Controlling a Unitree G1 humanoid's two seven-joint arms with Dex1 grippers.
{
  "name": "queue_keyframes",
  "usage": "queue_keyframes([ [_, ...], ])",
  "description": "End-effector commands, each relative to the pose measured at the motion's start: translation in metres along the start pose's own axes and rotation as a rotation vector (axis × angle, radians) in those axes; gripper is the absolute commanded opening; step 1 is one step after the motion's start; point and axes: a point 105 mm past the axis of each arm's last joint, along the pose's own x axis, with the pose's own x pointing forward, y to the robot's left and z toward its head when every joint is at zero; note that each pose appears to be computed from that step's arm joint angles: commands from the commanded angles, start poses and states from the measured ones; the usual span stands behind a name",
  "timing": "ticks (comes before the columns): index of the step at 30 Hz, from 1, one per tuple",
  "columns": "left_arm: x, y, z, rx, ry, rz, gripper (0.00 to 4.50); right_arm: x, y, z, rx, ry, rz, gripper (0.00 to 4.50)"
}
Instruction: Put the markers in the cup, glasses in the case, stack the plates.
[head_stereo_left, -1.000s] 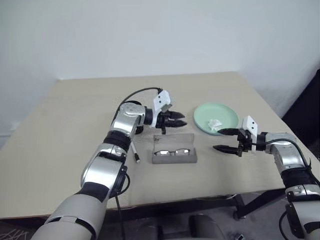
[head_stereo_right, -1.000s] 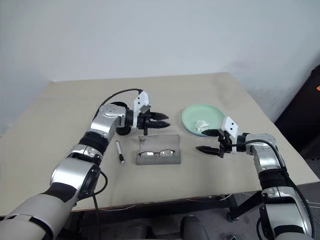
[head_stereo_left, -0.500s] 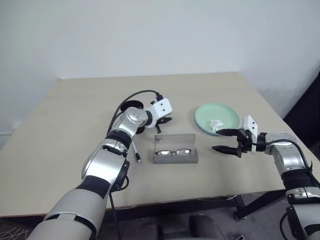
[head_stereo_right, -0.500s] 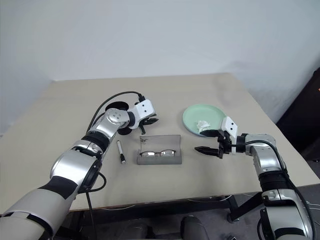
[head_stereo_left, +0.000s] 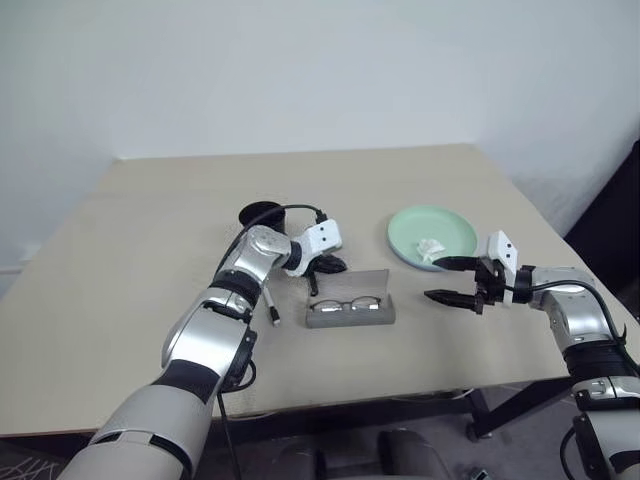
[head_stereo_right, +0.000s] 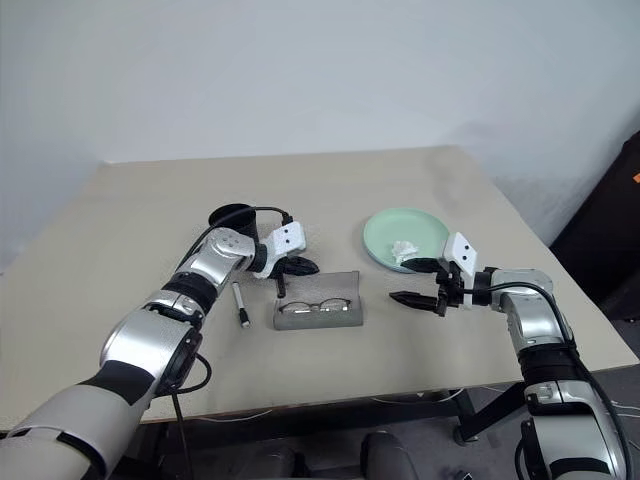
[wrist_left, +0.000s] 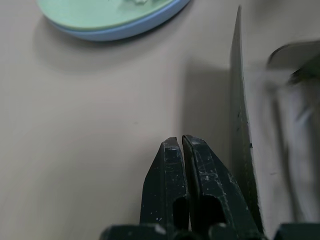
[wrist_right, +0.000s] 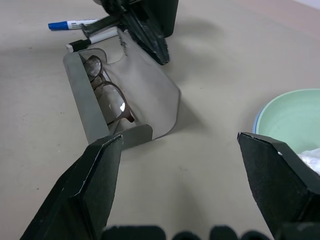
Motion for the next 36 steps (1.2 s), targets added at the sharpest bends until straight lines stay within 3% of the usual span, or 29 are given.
queue_keyframes([
  [1, -0.011, 0.0, 0.008, -0.01, -0.055, -0.032, 0.02, -0.001, -0.003, 0.016, -0.047, -0.056, -0.015, 3.99],
  [10, -0.025, -0.028, 0.007, -0.023, -0.106, -0.219, 0.02, -0.001, -0.005, 0.014, -0.048, -0.052, -0.02, 3.99],
  [20, -0.028, -0.054, -0.029, -0.006, 0.054, -0.25, 0.02, 0.001, -0.002, 0.011, -0.046, -0.045, -0.019, 3.99],
  [26, -0.034, -0.042, -0.016, -0.042, -0.056, -0.095, 0.02, 0.002, 0.001, 0.009, -0.043, -0.046, -0.014, 3.99],
  [30, -0.053, -0.029, 0.002, -0.07, -0.172, 0.111, 0.02, 0.002, 0.002, 0.009, -0.041, -0.05, -0.015, 3.99],
  [36, -0.081, -0.021, 0.004, -0.18, -0.225, 0.438, 0.02, 0.002, 0.003, 0.009, -0.035, -0.052, -0.011, 3.99],
])
